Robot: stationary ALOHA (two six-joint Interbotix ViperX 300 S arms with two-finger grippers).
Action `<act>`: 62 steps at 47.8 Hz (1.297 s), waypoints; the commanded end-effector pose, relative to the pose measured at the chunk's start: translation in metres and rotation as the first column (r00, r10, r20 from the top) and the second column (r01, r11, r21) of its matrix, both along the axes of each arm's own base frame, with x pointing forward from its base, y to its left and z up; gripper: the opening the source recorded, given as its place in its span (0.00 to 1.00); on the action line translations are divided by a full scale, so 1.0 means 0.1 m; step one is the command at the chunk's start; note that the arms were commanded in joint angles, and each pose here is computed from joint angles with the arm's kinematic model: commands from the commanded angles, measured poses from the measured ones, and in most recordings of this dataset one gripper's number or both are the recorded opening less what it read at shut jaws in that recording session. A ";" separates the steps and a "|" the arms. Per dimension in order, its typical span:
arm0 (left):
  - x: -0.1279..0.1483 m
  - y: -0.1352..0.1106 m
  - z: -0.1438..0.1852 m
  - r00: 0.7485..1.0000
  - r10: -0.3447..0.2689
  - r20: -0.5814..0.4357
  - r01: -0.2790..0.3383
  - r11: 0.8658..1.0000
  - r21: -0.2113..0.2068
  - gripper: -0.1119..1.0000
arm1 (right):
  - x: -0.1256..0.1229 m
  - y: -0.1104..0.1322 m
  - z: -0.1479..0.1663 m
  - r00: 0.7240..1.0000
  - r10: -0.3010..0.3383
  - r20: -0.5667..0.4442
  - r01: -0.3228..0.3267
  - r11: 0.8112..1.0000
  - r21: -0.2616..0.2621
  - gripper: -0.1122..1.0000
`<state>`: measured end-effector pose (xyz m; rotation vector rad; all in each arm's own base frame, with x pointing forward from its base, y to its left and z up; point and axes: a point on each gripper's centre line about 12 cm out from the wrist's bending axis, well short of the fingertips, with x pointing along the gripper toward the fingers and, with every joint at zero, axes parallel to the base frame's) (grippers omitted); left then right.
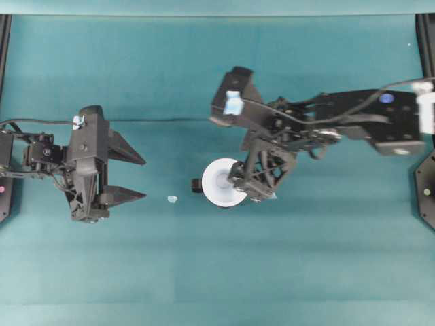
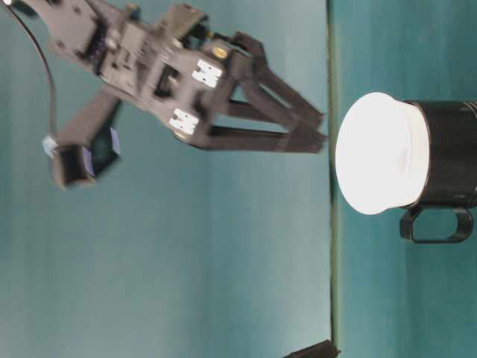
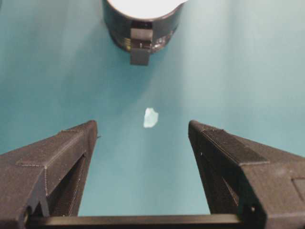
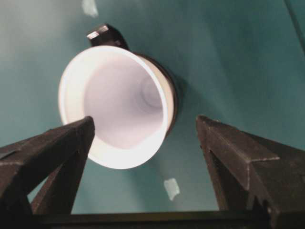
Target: Put the paper cup into the moved cup holder.
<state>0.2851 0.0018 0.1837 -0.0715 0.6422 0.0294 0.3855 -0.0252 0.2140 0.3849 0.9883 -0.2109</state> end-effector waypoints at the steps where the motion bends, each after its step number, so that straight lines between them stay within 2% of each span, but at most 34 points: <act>1: 0.04 0.00 0.07 1.000 0.001 0.025 -0.001 1.000 -0.001 0.80 | -0.04 0.02 0.23 0.995 0.024 0.098 -0.021 0.999 -0.029 0.94; 11: 0.04 0.00 0.07 1.000 0.000 0.026 0.000 1.000 0.000 0.80 | -0.18 0.03 0.39 0.976 0.067 0.206 -0.049 0.995 -0.091 0.94; 21: 0.04 0.00 0.07 1.000 0.000 0.026 0.000 1.000 0.000 0.80 | -0.33 0.04 0.46 0.968 0.110 0.226 -0.082 0.988 -0.131 0.94; 31: 0.04 0.00 0.07 1.000 -0.001 0.025 0.001 1.000 -0.001 0.80 | -0.41 0.05 0.47 0.967 0.116 0.229 -0.086 0.987 -0.135 0.94; 62: 0.04 0.00 0.07 1.000 -0.001 0.026 0.001 1.000 -0.001 0.80 | -0.40 0.06 0.48 0.965 0.119 0.233 -0.089 0.987 -0.135 0.94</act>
